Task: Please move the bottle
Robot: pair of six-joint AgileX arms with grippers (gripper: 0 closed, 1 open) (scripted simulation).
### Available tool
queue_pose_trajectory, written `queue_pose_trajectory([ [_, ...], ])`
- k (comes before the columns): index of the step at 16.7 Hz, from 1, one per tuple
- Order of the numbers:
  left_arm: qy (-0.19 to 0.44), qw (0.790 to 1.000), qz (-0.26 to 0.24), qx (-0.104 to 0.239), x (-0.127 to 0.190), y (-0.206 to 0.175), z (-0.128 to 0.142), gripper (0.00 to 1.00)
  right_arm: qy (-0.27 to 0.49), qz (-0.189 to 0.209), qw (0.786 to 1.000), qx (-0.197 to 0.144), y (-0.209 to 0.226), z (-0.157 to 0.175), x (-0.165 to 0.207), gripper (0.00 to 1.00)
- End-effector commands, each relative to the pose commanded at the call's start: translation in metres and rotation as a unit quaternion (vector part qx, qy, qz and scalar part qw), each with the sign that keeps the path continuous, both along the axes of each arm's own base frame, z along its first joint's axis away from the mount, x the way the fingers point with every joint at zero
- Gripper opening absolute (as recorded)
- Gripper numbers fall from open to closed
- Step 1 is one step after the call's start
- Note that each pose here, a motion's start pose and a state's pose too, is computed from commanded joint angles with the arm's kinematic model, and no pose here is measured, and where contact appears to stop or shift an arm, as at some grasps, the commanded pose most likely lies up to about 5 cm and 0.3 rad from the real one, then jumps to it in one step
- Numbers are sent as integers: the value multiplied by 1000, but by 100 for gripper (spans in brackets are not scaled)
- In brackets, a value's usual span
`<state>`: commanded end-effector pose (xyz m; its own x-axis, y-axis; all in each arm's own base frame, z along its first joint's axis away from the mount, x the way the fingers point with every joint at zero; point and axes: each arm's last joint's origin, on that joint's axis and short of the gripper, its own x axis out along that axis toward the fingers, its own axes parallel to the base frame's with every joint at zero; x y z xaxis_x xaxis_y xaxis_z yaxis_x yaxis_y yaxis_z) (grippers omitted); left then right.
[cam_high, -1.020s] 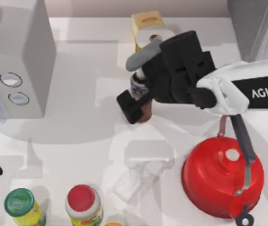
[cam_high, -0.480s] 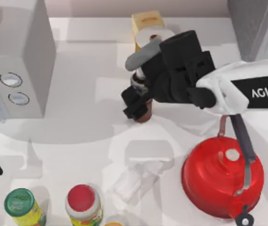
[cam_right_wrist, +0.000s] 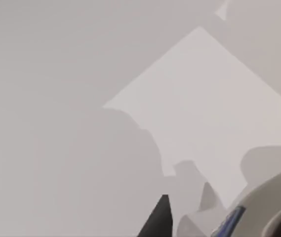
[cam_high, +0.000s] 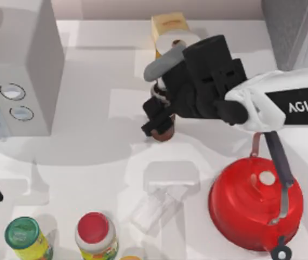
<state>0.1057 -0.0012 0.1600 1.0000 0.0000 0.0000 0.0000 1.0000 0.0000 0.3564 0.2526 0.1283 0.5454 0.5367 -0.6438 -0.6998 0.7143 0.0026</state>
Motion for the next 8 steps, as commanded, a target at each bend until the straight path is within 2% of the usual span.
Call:
queue_pose_trajectory([
  [8, 0, 1000, 0, 0, 0, 0, 0, 100, 0, -2, 1000, 1, -1, 1, 1, 0],
])
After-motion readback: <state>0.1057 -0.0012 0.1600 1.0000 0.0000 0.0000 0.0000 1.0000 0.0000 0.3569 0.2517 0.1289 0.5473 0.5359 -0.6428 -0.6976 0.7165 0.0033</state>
